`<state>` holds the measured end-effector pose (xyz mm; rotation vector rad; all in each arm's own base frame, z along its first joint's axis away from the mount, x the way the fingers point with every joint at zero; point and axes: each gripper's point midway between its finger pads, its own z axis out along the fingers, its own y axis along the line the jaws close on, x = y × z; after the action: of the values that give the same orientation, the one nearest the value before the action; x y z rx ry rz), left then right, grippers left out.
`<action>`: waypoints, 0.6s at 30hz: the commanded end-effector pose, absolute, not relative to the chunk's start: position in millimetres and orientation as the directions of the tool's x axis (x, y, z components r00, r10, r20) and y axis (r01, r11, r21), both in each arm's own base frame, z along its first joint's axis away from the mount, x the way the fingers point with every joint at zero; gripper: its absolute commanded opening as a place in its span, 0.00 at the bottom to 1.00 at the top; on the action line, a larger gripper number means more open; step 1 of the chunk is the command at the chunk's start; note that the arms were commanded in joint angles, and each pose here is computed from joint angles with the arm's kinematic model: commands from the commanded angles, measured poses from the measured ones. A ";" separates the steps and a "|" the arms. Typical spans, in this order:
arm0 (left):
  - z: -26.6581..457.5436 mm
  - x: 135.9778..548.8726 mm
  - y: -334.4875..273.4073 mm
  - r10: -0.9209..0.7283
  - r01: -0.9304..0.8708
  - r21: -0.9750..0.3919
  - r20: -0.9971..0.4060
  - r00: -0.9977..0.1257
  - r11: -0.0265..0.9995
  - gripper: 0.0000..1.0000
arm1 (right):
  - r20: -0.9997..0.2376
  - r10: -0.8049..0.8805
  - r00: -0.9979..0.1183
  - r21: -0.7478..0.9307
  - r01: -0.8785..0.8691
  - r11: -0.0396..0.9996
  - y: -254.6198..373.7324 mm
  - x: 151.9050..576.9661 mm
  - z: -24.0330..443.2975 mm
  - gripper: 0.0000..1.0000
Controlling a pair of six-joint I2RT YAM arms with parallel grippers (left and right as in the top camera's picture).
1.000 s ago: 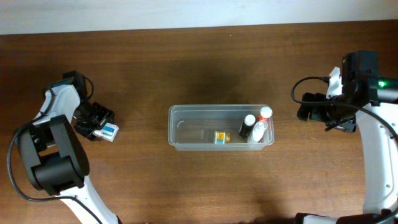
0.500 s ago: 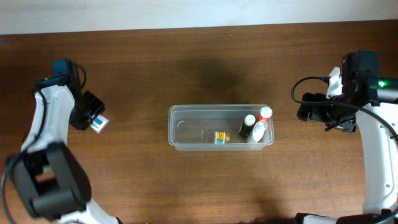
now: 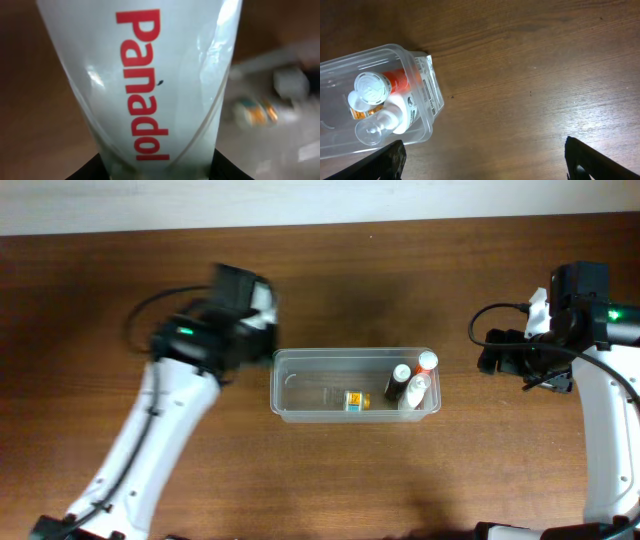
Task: Pack container
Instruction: 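Carry the Panadol box with the left gripper and release it in the container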
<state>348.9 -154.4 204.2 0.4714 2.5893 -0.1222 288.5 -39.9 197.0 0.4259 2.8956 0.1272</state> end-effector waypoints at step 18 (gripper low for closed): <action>96.9 327.9 -213.4 0.910 0.885 0.215 -0.129 -0.393 0.413 0.55 | -0.190 0.293 -0.937 0.120 0.274 0.954 -38.8 287.8 195.7 0.93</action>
<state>323.1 -220.3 97.5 1.5135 2.4887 0.0703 288.5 -39.9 197.0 0.4259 2.8956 0.1272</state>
